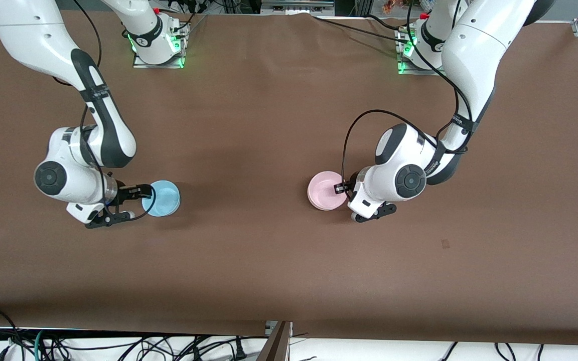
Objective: Stack pink and blue bowls on white bowl
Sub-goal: 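Lower the pink bowl into the white bowl while the right gripper reaches the blue bowl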
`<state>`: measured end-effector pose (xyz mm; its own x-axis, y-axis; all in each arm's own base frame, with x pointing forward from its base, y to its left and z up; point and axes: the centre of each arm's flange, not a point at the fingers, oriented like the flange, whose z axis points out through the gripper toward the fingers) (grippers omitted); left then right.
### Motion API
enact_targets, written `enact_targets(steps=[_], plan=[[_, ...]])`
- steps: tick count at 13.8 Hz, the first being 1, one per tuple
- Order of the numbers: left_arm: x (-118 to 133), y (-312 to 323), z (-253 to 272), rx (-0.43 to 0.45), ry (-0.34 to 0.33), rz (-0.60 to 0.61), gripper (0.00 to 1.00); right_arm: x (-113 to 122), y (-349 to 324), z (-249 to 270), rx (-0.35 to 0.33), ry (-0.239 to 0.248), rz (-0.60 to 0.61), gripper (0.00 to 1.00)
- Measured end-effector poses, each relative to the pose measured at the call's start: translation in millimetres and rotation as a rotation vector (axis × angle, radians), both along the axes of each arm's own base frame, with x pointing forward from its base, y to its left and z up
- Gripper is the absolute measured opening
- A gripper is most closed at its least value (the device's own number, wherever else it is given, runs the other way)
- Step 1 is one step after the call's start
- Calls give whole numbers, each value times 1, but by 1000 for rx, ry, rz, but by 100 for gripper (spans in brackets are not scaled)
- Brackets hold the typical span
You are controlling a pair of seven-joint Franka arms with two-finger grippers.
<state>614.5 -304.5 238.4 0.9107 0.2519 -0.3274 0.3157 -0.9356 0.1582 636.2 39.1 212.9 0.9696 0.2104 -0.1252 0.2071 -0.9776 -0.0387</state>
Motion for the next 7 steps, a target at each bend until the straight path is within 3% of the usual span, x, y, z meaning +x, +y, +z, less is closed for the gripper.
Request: enact_targets(steps=[4,5,7], plan=[[-4,-8,-10,3,3,-14,4,-2,2,-9,-1,10,-13,97],[-5,-9,-11,3,2,-16,4,-2,3,-9,-2,11,-19,90],[-5,-10,-11,2,-1,-15,4,-2,5,-9,-2,11,-28,67]])
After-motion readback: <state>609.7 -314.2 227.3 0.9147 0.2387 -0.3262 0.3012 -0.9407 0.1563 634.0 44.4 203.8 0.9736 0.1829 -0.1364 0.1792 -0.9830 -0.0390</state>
